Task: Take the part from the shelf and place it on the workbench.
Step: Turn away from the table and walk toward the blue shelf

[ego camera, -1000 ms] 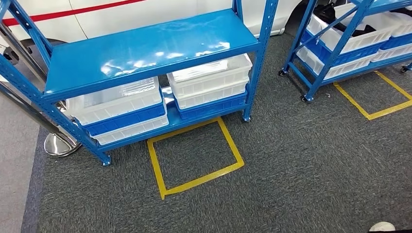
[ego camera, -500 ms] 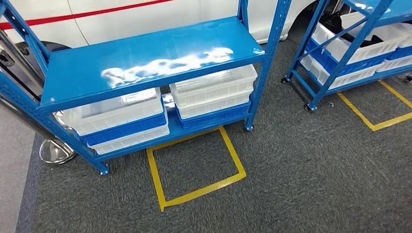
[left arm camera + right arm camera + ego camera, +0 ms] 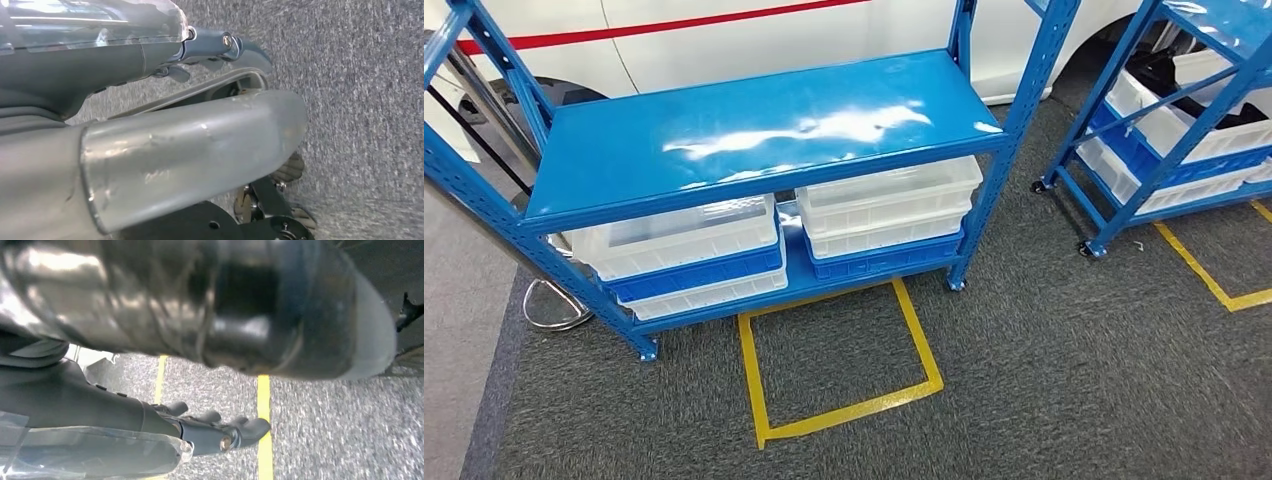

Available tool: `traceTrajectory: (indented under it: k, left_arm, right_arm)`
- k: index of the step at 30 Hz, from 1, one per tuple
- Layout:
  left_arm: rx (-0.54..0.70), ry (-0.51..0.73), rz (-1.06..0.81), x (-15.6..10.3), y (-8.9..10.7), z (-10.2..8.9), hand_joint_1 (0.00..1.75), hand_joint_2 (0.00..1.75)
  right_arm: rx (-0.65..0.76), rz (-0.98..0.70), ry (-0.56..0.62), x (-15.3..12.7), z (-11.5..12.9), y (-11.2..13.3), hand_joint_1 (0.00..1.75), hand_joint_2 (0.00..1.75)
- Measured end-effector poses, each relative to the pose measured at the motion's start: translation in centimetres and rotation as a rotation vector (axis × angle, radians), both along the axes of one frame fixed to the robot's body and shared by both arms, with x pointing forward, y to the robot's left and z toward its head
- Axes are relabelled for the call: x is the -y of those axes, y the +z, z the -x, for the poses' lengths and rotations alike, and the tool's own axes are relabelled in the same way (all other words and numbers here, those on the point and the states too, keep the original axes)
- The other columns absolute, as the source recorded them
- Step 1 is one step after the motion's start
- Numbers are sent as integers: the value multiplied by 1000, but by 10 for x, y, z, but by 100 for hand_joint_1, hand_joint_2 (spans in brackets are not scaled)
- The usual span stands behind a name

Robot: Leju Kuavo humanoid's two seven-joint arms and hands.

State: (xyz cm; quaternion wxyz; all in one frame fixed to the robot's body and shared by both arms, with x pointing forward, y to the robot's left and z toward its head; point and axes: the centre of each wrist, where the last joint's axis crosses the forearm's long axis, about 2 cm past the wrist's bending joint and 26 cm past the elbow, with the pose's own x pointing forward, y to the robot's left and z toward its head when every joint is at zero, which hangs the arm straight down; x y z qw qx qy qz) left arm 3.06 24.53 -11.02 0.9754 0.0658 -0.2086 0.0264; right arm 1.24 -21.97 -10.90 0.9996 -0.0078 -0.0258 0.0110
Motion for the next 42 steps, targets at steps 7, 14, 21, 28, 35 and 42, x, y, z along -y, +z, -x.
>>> traceTrajectory:
  k: [7,14,21,28,35,42]
  left_arm:
    - [5,5,0,-1,0,-2,0,0]
    - [12,9,1,-2,0,2,0,0]
    - [16,1,13,-2,0,1,0,0]
    - [8,-16,16,-2,0,2,0,0]
    - [8,-27,10,-7,-1,0,0,0]
    - [-14,-27,8,-10,-1,7,0,0]
  right_arm:
    - [6,-5,6,-1,-3,0,0,0]
    - [21,1,-19,-1,-7,1,0,0]
    - [20,5,-32,-1,-5,1,0,0]
    - [14,3,-33,-1,0,0,0,0]
    - [19,-2,-30,-2,-1,0,0,0]
    - [17,-2,-26,-2,1,0,0,0]
